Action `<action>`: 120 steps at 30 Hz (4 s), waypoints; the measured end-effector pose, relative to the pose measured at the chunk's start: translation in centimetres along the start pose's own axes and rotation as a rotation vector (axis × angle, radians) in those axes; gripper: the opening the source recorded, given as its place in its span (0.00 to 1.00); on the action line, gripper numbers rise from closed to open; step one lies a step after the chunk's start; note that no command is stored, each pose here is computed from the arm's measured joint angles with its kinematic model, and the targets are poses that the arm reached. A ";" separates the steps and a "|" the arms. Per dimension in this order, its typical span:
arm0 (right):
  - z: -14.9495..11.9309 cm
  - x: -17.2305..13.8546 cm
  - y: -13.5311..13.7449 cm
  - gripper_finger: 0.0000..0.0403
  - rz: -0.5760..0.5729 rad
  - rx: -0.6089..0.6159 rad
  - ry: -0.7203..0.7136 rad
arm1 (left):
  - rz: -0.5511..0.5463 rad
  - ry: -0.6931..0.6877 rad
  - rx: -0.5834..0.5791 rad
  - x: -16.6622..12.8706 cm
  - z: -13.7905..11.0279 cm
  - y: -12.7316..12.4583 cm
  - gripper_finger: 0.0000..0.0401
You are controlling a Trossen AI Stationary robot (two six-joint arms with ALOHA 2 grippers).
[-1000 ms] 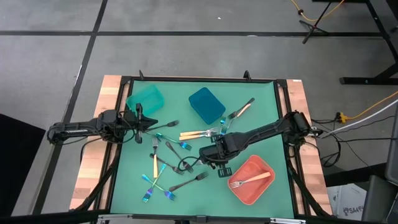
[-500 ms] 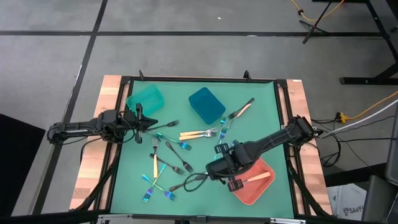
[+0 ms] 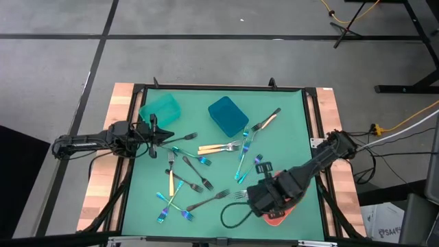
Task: Sort silverware by color (type)
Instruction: Put the orange fork into the orange bin, then put the black fork into the green bin
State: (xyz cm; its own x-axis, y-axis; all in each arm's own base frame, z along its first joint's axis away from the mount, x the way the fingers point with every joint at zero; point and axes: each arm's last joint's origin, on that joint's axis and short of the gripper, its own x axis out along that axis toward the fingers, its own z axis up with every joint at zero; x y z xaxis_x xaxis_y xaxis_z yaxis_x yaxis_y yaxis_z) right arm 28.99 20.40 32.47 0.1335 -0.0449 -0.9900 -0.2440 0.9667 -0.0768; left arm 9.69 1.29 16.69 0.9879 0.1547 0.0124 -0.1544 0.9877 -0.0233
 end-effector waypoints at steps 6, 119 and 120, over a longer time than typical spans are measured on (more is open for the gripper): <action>-1.9 -1.3 1.7 0.04 -0.029 -0.027 0.008 | 0.000 0.000 0.000 0.0 0.0 0.0 0.00; -11.4 13.1 0.6 0.31 0.182 0.004 -0.063 | -0.002 -0.267 -0.013 -0.3 2.5 0.0 0.00; -11.3 12.9 0.6 0.31 0.184 0.004 -0.068 | -0.004 -0.298 -0.024 -0.4 2.8 0.0 0.00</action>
State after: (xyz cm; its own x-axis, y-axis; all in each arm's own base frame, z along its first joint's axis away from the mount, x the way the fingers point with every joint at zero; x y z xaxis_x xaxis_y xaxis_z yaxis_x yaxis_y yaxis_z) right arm 19.71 17.53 18.27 0.1517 0.1496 -0.9770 -0.2661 0.9582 0.1054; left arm 9.23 1.25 19.51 0.9399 0.1533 0.3053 -0.1462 0.9882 -0.0461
